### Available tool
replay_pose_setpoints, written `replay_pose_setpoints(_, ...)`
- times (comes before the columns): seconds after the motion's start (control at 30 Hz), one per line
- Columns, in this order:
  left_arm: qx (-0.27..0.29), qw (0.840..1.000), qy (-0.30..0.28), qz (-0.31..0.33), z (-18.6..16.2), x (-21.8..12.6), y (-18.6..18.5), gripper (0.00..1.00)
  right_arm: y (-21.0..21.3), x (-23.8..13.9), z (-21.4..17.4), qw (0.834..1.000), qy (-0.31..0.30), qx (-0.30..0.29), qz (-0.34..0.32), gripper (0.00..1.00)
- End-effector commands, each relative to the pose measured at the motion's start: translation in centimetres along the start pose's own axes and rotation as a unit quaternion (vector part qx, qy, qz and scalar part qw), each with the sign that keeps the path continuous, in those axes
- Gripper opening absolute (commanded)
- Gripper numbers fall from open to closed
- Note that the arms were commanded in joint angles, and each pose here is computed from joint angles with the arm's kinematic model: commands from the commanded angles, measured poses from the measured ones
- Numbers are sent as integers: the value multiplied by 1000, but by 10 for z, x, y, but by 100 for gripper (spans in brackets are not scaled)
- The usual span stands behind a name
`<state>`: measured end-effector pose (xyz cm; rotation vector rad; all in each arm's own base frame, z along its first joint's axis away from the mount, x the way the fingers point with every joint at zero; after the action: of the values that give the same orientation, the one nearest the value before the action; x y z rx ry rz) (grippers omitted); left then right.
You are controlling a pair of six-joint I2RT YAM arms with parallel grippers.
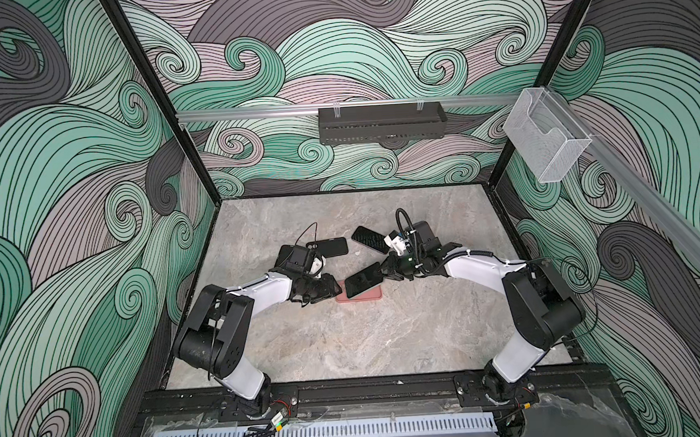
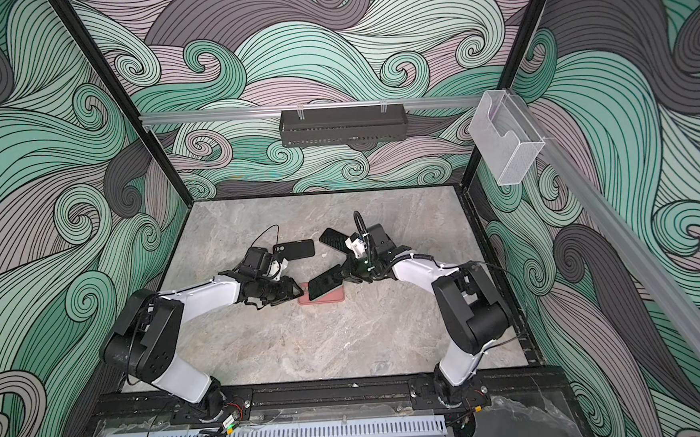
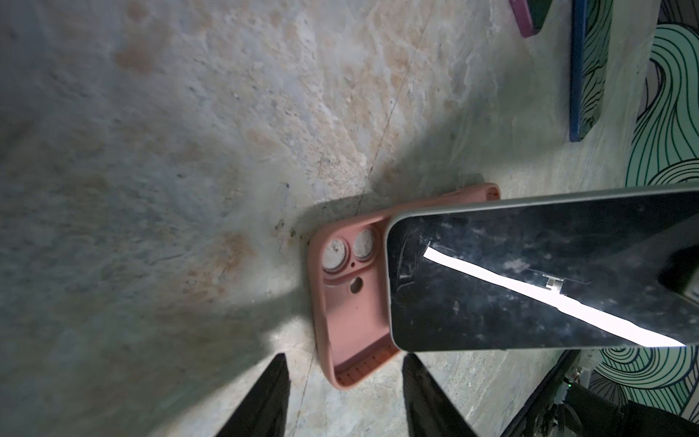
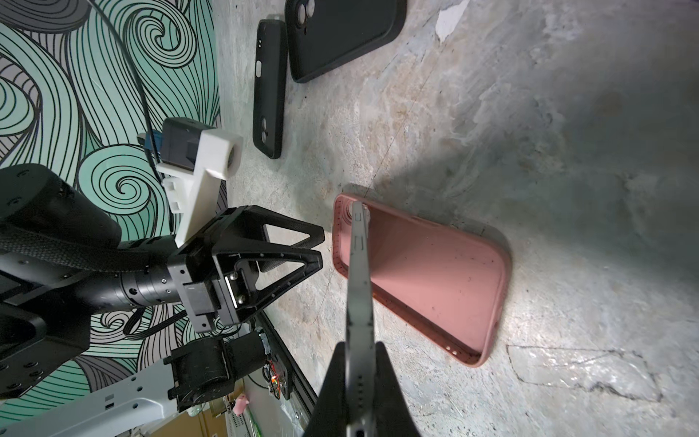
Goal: Put the phone into the phone case
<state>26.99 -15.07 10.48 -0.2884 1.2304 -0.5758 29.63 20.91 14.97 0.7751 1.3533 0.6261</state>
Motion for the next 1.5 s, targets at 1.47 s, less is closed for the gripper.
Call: replay_pose_setpoints(1.47, 59, 997, -20, -43, 24, 18, -1, 49, -29, 47, -3, 999, 52, 1, -10, 5)
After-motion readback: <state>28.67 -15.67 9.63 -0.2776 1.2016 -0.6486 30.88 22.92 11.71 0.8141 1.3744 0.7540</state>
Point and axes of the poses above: each gripper's point midway between its finger pads, its own x axis out along the fingers, its own y axis along the line the jaws close on, z = x × y, the point moved 9 cm from there along -x, back along the fingers, and after that the axes turned 11 degrees about x, right-handed, at the moved point
